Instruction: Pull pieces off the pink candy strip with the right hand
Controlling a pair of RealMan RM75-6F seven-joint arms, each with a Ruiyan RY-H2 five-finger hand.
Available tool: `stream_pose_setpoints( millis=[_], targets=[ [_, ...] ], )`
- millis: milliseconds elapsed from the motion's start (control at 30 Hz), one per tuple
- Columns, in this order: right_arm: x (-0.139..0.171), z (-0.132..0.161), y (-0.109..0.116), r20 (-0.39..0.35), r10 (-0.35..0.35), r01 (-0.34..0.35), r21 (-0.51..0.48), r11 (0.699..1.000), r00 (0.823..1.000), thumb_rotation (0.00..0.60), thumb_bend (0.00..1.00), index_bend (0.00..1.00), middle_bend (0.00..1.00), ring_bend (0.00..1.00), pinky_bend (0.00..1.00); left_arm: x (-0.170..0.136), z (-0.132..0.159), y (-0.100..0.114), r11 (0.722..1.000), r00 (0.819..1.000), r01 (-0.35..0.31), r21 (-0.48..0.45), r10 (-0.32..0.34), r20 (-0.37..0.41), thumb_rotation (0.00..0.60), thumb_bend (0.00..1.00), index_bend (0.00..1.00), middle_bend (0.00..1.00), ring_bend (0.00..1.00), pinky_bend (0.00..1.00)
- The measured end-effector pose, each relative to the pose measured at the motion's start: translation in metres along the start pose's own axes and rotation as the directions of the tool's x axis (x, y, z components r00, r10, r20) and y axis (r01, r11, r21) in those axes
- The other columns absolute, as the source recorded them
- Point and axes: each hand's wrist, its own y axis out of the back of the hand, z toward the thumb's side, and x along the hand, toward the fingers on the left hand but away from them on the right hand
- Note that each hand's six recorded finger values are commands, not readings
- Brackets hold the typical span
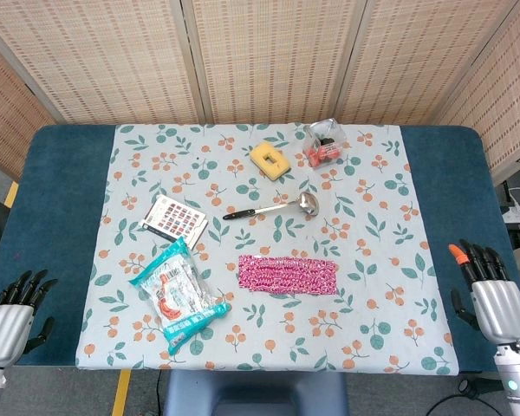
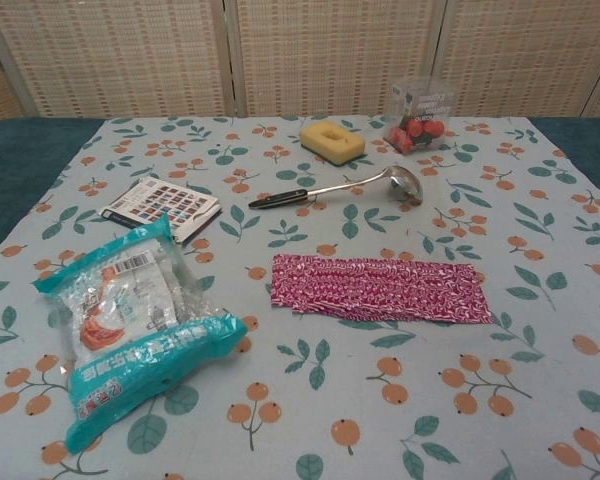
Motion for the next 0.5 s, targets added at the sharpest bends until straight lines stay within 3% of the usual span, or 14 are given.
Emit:
stream_pose_setpoints(
  millis=[400,467,500],
  targets=[
    [-0.003,0.004,-0.010,-0.027,0.020,-0.019,0.062,0.998,0.999,0.600,0.49,0.00,0.02,0.02,0.01,0.001,0.002,-0.003,1.000,1.000,0.009,0.014,-0.009,0.002,0.600,0.43,0.17,0.08,0.05,0.18],
    [-0.006,0.006,-0.013,-0.032,0.013,-0.010,0.086,0.996,0.999,0.600,0.49,0.00,0.15,0.14,0.13,0.001,0.000,-0.005,1.000,1.000,0.020,0.013,-0.020,-0.007,0.600,0.44,0.17,0.08,0.05,0.18],
    [-0.008,0.008,-0.015,-0.034,0.010,-0.007,0.096,0.995,0.999,0.600,0.49,0.00,0.25,0.26,0.25,0.001,-0.001,-0.006,1.000,1.000,0.024,0.012,-0.024,-0.012,0.600,0.44,0.17,0.08,0.05,0.18]
  ],
)
